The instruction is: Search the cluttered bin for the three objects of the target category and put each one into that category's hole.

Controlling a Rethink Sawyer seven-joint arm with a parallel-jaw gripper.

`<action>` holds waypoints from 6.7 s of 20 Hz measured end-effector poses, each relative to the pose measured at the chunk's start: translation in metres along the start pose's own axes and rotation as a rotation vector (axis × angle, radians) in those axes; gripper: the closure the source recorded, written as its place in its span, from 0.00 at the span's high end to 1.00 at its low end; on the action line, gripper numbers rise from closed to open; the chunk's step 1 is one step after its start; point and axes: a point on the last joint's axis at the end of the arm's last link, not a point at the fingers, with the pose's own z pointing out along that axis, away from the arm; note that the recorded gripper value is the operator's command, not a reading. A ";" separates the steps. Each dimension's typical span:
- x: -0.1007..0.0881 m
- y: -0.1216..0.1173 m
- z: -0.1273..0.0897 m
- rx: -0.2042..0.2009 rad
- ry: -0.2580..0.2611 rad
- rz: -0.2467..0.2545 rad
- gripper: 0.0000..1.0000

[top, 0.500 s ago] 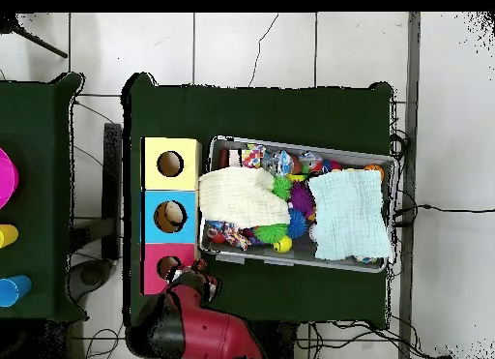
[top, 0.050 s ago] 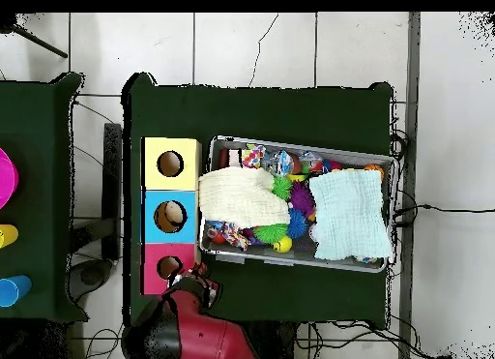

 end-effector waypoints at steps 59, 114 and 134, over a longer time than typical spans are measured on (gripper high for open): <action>0.019 0.041 -0.005 0.037 0.124 0.080 0.00; 0.020 0.091 0.030 0.075 0.037 0.050 1.00; 0.013 0.079 0.013 0.113 0.052 0.058 0.00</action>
